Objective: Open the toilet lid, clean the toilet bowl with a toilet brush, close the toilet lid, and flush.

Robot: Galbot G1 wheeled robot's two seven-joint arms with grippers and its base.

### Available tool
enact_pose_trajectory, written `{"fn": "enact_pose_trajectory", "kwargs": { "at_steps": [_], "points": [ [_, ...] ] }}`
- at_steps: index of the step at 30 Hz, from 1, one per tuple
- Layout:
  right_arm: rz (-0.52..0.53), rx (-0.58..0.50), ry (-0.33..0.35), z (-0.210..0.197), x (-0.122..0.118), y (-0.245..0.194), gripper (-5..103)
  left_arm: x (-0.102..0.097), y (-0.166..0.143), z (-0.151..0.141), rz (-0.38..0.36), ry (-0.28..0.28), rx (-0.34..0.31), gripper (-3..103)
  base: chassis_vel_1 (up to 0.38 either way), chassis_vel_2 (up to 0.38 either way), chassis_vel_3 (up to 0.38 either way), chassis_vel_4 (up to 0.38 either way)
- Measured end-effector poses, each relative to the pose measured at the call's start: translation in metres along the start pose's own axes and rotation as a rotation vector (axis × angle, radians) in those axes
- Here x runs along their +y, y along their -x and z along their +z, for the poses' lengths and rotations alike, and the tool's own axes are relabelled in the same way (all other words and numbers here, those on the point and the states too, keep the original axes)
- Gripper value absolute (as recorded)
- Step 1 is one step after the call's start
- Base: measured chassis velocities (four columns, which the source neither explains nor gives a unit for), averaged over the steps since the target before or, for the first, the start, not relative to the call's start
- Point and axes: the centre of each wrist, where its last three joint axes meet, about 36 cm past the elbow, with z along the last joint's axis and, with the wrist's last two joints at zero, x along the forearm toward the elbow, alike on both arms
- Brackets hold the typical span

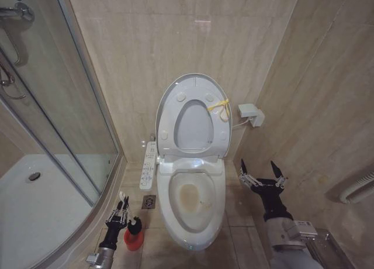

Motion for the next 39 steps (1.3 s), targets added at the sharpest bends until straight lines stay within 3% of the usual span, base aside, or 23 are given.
{"fn": "enact_pose_trajectory", "kwargs": {
  "at_steps": [26, 39],
  "points": [
    [0.000, 0.000, 0.000, 0.000, 0.000, 0.000, 100, 0.012, -0.014, 0.041, 0.000, 0.042, 0.114, 18, 0.000, 0.000, 0.000, 0.000],
    [0.000, 0.000, 0.000, 0.000, 0.000, 0.000, 100, 0.011, 0.007, 0.058, 0.016, 0.051, 0.117, 18, 0.000, 0.000, 0.000, 0.000]
  ]
}}
